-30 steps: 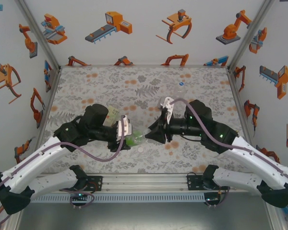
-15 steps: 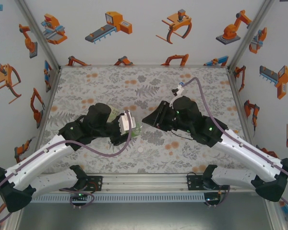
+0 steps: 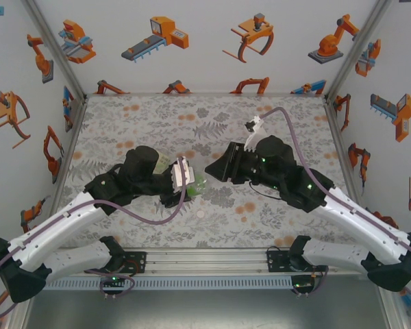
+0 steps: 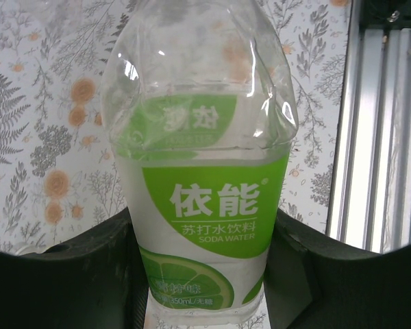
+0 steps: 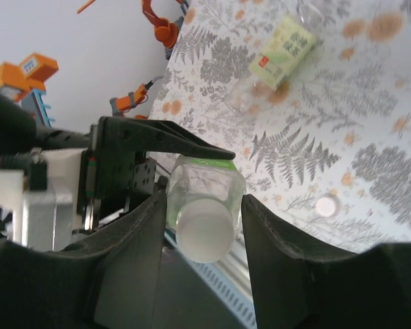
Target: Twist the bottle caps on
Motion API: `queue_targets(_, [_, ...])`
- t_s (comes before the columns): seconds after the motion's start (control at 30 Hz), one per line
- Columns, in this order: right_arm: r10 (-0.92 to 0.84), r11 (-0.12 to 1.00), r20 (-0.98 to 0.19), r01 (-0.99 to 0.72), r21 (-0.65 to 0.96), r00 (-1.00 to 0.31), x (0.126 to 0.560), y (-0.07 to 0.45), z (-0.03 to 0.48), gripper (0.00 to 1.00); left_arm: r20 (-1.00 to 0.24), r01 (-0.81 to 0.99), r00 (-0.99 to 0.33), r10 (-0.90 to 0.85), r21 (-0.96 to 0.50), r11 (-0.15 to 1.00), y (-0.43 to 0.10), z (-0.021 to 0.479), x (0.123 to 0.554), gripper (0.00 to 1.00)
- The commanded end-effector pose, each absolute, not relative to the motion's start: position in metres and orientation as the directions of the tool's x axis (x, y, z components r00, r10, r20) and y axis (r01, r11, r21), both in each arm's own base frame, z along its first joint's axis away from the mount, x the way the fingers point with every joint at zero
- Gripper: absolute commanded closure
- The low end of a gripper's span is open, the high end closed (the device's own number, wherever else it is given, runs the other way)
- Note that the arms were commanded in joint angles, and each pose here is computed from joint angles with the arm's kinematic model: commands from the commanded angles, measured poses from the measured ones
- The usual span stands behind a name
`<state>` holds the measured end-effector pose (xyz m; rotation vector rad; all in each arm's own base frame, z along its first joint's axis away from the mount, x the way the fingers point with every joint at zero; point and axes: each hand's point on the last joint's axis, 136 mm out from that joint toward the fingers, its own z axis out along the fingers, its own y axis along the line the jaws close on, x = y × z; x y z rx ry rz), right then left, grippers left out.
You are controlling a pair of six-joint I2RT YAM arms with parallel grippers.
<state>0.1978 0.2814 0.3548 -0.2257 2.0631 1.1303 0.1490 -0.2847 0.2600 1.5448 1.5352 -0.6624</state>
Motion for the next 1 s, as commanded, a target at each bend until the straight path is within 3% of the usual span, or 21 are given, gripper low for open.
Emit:
queue_targets(0.0, [0.041,0.503,-0.919,-0.786,0.359,-0.393,0.176,0.280,0.403,0.53,-0.860,0.983,0.154,0.486,0.183,0.012,-0.290,0.277,0.133,1.00])
queue_targets(0.17, [-0.116,0.284,-0.991,-0.958,0.027,-0.063,0.133,0.282,0.410,0.48,-0.865,0.988,0.157,0.477,0.134,-0.082,-0.287,0.277,0.111,1.00])
queue_targets(0.33, [-0.201,0.022,-0.966,-0.985,-0.172,0.164,0.093,0.285,0.392,0.45,-0.864,0.985,0.154,0.480,0.097,-0.141,-0.280,0.275,0.095,1.00])
queue_targets(0.57, [-0.212,-0.070,-0.957,-0.979,-0.189,0.200,0.084,0.291,0.381,0.45,-0.865,0.983,0.140,0.483,0.064,-0.171,-0.273,0.275,0.083,1.00])
queue_targets(0.97, [-0.229,-0.100,-0.961,-0.986,-0.135,0.155,0.083,0.301,0.368,0.52,-0.870,0.979,0.149,0.469,0.063,-0.194,-0.273,0.277,0.079,1.00])
